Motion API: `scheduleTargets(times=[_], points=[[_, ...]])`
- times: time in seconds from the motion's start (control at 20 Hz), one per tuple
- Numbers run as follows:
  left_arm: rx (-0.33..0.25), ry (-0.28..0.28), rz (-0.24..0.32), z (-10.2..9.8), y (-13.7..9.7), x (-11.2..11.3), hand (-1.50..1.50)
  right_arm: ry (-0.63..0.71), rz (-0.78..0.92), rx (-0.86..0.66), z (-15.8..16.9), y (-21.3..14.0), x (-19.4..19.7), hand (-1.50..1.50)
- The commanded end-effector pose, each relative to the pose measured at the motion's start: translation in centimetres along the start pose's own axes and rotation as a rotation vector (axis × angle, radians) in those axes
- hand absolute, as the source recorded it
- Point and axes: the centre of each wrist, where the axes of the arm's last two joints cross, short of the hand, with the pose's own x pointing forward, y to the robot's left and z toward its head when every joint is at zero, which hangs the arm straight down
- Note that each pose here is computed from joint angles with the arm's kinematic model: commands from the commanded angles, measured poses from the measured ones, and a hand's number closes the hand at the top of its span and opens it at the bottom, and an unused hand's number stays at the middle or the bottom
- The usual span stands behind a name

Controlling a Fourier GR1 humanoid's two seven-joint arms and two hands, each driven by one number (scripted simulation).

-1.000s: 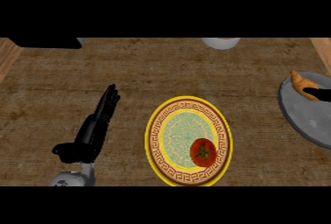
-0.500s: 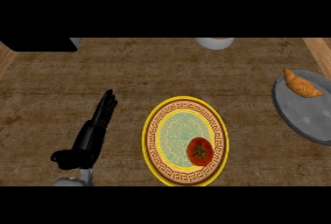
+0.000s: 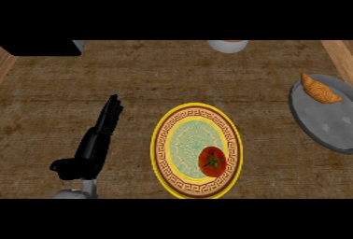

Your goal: Pick the croissant from the plate and place it in the pan

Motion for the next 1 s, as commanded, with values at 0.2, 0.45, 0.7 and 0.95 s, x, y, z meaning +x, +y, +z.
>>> scheduleTargets(times=[0.2,0.45,0.7,0.95], points=[[0.009,0.008,0.004,0.6,-1.0,-0.2,0.00,-0.067,0.008,0.044,2.3,-2.2,-0.1,-1.50],[-0.005,0.003,0.014,1.5,-0.6,0.4,0.00,-0.058,0.040,0.069,3.1,-2.3,-0.3,-1.50],[0.012,0.002,0.001,-0.8,-1.1,-0.6,0.00,-0.045,0.069,0.057,4.1,-0.3,-1.9,-1.50],[0.000,0.000,0.003,0.1,-0.3,0.5,0.00,-0.035,0.098,0.045,3.8,-2.1,-0.4,-1.50]])
